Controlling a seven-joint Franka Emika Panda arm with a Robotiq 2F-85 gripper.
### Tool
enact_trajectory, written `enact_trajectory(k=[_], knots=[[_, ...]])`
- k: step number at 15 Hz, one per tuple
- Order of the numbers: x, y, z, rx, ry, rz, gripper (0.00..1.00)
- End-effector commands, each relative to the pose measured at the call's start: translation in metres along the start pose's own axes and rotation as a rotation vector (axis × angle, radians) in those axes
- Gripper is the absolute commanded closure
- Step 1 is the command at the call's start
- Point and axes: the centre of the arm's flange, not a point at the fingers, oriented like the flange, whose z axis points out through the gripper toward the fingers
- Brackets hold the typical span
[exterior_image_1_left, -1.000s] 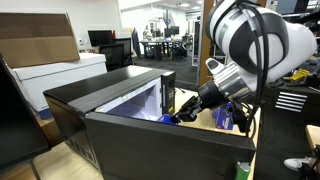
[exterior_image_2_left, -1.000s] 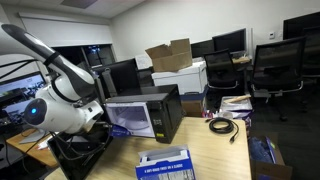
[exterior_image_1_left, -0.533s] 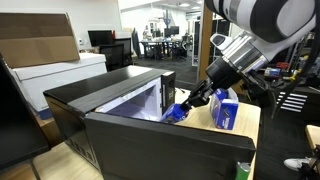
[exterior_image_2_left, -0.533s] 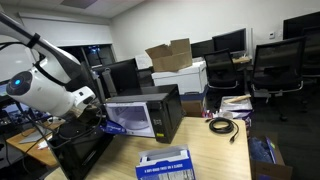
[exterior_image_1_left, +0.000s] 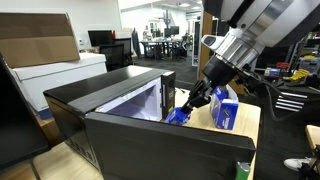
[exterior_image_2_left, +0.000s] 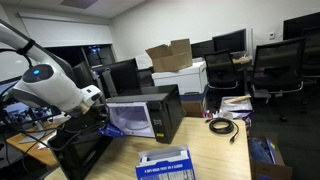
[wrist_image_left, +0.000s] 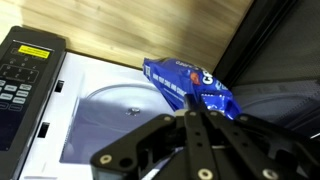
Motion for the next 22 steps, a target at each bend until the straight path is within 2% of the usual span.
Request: enact_trajectory(k=[1,5,8,15,18,22], knots=[[0.027,0.032,-0.030,0.096,-0.094,-0.021,0.99],[0.022,0.048,-0.025,0.215,-0.226,-0.066,0.99],[0.028,0.063,-0.031,0.244,-0.323,-0.152,0.99],[0.068,0.086,-0.061,0.244,-0.511,-0.405,0.99],[0.081,0.090,-0.080,0.229,-0.531,-0.466,0.99],[0.081,0.097,-0.090,0.234,-0.549,-0.538,0.99]])
